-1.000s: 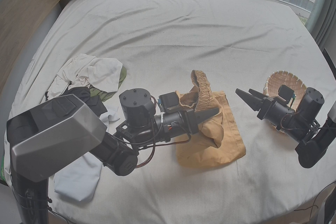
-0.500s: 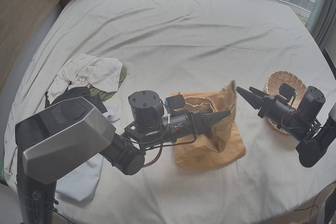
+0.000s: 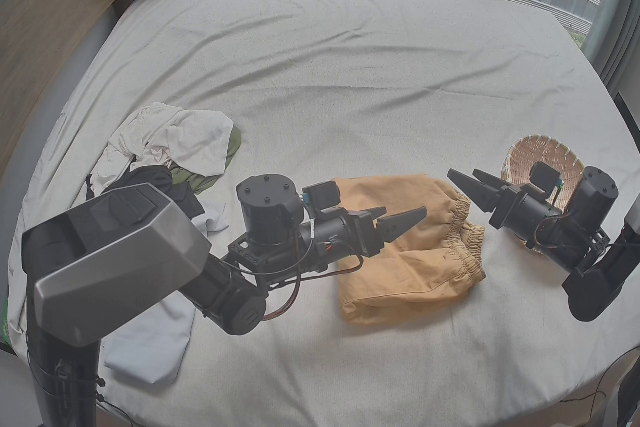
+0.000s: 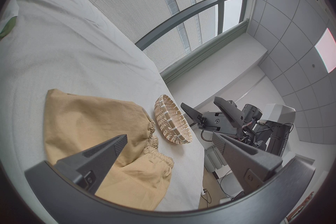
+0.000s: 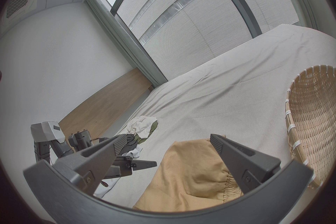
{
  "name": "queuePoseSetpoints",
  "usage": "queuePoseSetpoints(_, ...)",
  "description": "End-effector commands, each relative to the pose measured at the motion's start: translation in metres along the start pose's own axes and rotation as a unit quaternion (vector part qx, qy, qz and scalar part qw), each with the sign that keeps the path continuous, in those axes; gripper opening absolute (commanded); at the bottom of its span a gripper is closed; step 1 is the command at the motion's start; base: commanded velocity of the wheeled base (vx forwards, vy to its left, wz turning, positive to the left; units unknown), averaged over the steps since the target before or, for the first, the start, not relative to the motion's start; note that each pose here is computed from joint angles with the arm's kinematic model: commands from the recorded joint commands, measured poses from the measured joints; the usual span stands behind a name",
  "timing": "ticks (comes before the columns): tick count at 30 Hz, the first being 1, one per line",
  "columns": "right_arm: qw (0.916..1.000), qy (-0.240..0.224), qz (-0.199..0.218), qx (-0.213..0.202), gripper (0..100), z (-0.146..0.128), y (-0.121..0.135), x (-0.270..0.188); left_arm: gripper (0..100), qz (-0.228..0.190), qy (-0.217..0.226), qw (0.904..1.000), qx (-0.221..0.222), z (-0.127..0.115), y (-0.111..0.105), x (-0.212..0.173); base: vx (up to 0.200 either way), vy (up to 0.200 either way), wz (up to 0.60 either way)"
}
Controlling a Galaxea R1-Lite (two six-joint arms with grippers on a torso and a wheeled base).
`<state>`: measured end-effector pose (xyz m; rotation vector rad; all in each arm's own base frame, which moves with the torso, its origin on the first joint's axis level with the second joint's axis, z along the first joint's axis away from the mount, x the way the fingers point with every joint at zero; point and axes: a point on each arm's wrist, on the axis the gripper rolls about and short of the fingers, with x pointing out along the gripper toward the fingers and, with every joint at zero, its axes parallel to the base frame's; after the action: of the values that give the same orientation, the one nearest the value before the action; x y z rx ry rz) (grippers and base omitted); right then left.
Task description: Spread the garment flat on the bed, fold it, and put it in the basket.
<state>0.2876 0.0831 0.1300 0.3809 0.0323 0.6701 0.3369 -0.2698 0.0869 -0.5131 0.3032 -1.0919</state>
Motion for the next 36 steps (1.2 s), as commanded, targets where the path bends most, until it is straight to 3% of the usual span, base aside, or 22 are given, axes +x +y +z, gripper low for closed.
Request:
queuePoseSetpoints(1,0.9998,0.018,-0.008,0.007,100,-0.012,-0.006,0.003,100,0.022,-0.005,0.9997,-0.003,0.007,0.004,-0.024,0.0,0.0,0.0)
queuePoseSetpoints(9,0.9974,0.056,-0.038,0.024,100,-0.04,-0.029,0.011,100,0.071,-0.038,0.9968,-0.002,0.017,0.03,-0.07,0.0,0.0,0.0)
queuePoseSetpoints(17,0.9948,0.062,-0.077,0.027,100,-0.052,-0.063,0.015,100,0.082,-0.088,0.9927,0.013,0.027,0.045,-0.1,0.0,0.0,0.0)
queuePoseSetpoints(36,0.992,0.067,-0.102,0.031,100,-0.07,-0.083,0.026,100,0.13,-0.074,0.9887,-0.012,0.018,0.054,-0.133,0.0,0.0,0.0)
